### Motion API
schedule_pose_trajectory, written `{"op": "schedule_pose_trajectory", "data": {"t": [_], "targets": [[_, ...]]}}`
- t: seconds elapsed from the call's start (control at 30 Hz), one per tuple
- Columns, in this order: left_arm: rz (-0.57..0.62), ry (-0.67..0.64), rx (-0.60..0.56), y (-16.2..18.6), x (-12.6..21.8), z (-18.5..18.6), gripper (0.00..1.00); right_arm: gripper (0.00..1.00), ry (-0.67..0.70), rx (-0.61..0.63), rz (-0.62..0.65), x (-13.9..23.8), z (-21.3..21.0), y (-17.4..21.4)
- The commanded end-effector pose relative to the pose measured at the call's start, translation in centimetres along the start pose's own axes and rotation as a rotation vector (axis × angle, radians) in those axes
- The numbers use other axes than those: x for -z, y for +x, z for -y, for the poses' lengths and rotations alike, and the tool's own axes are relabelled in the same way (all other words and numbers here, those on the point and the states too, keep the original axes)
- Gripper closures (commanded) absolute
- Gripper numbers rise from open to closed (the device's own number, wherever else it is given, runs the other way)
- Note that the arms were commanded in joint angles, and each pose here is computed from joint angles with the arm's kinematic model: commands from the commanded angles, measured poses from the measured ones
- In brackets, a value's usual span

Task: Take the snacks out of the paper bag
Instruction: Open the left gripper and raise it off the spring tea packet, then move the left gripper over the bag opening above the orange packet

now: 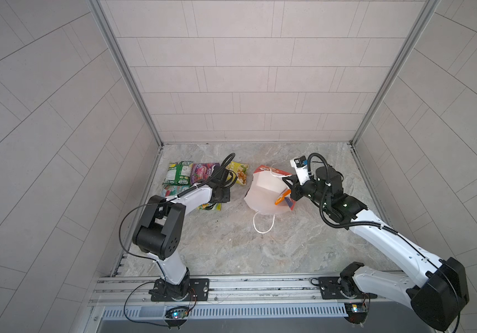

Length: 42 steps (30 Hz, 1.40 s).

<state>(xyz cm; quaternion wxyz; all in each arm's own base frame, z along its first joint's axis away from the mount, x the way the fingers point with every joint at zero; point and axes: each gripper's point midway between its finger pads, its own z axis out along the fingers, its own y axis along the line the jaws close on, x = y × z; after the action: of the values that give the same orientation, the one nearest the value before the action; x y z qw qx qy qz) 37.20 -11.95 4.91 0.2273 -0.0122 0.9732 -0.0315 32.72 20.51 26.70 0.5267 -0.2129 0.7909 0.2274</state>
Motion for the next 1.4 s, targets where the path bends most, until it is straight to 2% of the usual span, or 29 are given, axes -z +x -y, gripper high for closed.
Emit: {"op": "schedule_pose_trajectory", "data": {"t": [0.0, 0.17, 0.3, 0.37, 0.47, 0.57, 0.83, 1.07, 1.2, 1.37], "targets": [[0.098, 0.004, 0.013, -1.8, 3.4, -0.4, 0.65, 1.0, -0.016, -0.004, -0.028, 0.5, -0.3, 0.4], [0.354, 0.15, 0.016, -4.7, 12.0, 1.1, 0.56, 1.0, 0.044, 0.042, -0.08, 0.7, 0.4, 1.3], [0.542, 0.305, -0.037, -5.4, 19.0, 2.9, 0.55, 1.0, 0.098, 0.108, -0.122, 1.0, 0.7, 1.5], [0.633, 0.446, -0.115, -5.1, 22.2, 5.0, 0.54, 1.0, 0.108, 0.129, -0.133, 1.3, 0.6, 1.5], [0.711, 0.573, -0.277, -3.0, 24.4, 8.2, 0.5, 1.0, 0.134, 0.172, -0.146, 1.5, 0.6, 1.6], [0.714, 0.657, -0.417, -0.6, 24.7, 11.3, 0.5, 1.0, 0.142, 0.201, -0.171, 1.5, 0.6, 1.8], [0.62, 0.784, -0.603, 2.6, 23.3, 18.8, 0.51, 1.0, 0.177, 0.278, -0.183, 2.1, 0.6, 1.8], [0.55, 0.81, -0.589, 3.8, 19.0, 22.1, 0.52, 1.0, 0.193, 0.322, -0.159, 2.4, 0.8, 2.0], [0.551, 0.763, -0.566, 3.7, 16.8, 22.6, 0.53, 1.0, 0.127, 0.286, -0.118, 1.9, -0.4, 2.1], [0.539, 0.712, -0.541, 3.7, 14.4, 22.6, 0.53, 1.0, 0.149, 0.227, -0.089, 1.5, -0.1, 1.3]]}}
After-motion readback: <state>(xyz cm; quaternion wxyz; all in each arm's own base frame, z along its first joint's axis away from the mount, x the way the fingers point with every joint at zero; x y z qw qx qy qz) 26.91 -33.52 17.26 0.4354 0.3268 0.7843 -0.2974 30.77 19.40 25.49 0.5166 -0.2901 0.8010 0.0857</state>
